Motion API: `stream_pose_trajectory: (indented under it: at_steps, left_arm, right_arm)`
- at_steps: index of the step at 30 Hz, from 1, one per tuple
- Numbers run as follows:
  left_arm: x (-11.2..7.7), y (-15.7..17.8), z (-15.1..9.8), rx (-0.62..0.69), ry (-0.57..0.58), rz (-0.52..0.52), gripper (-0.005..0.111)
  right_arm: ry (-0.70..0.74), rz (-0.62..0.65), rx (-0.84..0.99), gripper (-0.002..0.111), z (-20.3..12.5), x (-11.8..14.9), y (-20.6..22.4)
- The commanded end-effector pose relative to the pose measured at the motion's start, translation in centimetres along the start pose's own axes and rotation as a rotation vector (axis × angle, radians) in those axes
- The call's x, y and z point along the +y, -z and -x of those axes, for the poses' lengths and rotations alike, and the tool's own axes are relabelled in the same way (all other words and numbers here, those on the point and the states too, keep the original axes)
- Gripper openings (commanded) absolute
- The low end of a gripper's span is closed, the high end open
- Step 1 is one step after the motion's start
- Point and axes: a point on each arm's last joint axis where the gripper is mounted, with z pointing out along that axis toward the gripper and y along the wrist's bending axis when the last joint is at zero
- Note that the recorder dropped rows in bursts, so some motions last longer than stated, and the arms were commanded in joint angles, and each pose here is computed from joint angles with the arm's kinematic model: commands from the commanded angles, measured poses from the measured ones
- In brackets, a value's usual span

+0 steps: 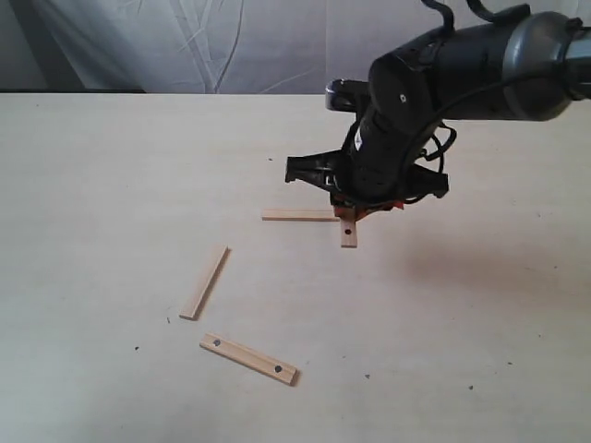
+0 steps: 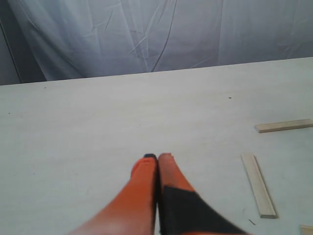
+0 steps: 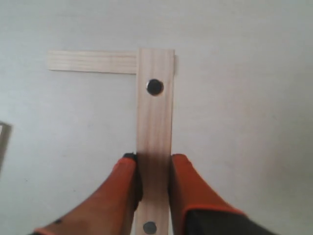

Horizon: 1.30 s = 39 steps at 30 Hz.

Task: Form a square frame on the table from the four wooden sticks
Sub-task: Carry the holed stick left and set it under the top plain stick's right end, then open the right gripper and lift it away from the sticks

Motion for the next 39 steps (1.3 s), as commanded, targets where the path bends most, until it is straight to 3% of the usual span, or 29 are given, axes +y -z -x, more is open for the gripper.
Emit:
stream_pose_trajectory:
  at_steps: [1,11,21,23,26,28,31,36,39]
  left_arm:
    - [0.0,0.0,0.0,-0.015,0.0,0.001,0.0]
    - [0.0,0.0,0.0,-0.015,0.0,0.001,0.0]
    - [0.0,0.0,0.0,-0.015,0.0,0.001,0.0]
    - [0.0,0.0,0.0,-0.015,0.0,0.001,0.0]
    - [0.0,0.0,0.0,-0.015,0.0,0.001,0.0]
    - [0.0,0.0,0.0,-0.015,0.0,0.001,0.0]
    - [0.0,0.0,0.0,-0.015,0.0,0.001,0.0]
    - [0.0,0.0,0.0,-0.015,0.0,0.001,0.0]
    - [0.0,0.0,0.0,-0.015,0.0,0.001,0.0]
  right_arm:
    - [0.057,-0.013,0.041,0.001,1.0,0.9,-1.9]
    - [0.051,-0.034,0.093,0.001,0.9,1.2,-6.1]
    - [0.05,-0.023,0.077,0.001,0.9,1.3,-6.9]
    - [0.021,-0.029,0.084,0.006,0.8,1.2,-7.0]
    - [-0.016,-0.028,0.081,0.034,0.8,1.2,-7.0]
    - [-0.016,-0.028,0.081,0.04,0.8,1.2,-7.0]
    - [-0.027,-0.028,0.08,0.04,0.9,1.2,-6.8]
    - [-0.027,-0.001,0.037,0.04,1.6,1.4,-2.8]
    - [0.047,0.091,0.068,0.032,2.0,1.1,-0.6]
